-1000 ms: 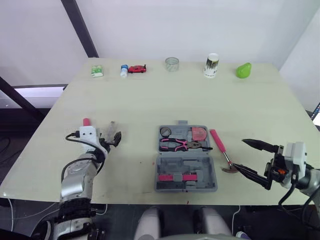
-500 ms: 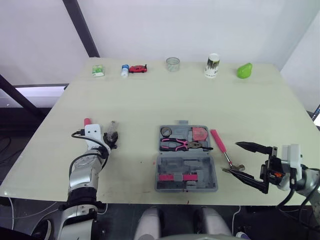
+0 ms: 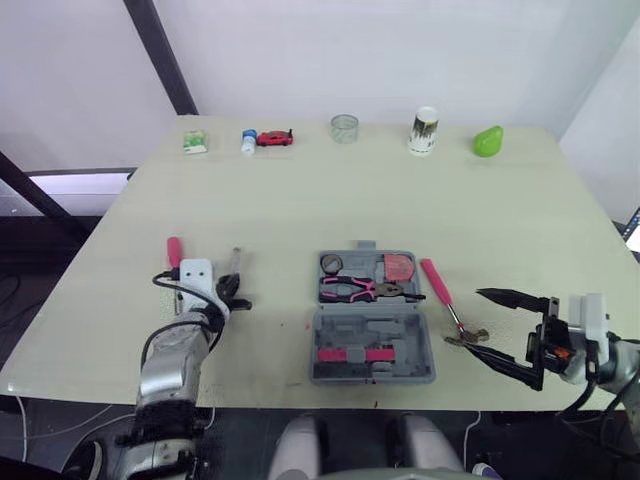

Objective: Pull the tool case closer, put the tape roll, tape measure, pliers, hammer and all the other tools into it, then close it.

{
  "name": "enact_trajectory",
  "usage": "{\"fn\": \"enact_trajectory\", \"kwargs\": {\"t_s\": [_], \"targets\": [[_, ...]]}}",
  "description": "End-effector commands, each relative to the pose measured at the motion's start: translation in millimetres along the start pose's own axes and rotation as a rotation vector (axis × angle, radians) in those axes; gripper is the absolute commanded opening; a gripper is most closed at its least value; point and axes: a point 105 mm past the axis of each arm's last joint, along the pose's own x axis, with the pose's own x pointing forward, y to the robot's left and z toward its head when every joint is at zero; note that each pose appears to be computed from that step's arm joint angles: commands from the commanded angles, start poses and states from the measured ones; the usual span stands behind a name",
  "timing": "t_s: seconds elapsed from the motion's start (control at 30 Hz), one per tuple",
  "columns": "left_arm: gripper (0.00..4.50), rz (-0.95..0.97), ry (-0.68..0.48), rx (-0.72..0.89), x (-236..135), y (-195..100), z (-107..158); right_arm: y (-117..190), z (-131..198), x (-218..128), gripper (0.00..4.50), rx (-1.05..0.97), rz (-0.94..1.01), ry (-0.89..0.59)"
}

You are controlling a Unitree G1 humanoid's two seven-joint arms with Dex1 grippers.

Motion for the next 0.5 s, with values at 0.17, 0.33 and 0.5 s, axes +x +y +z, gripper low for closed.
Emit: {"fn": "enact_trajectory", "kwargs": {"t_s": [0.17, 0.33, 0.5], "targets": [[0.00, 0.000, 0.012, 0.018, -33.7, -27.5, -3.0, -5.4, 10.0, -11.1, 4.50, -0.050, 0.008, -0.007], [0.00, 0.011, 0.032, -0.008, -40.9, -35.3, -8.9, -4.3, 9.7, -12.4, 4.50, -0.045, 0.022, -0.001], [0.00, 0.038, 0.062, -0.008, -46.4, -30.6, -17.2, -1.0, 5.0, -18.5, 4.50, -0.056, 0.080, 0.056]]}}
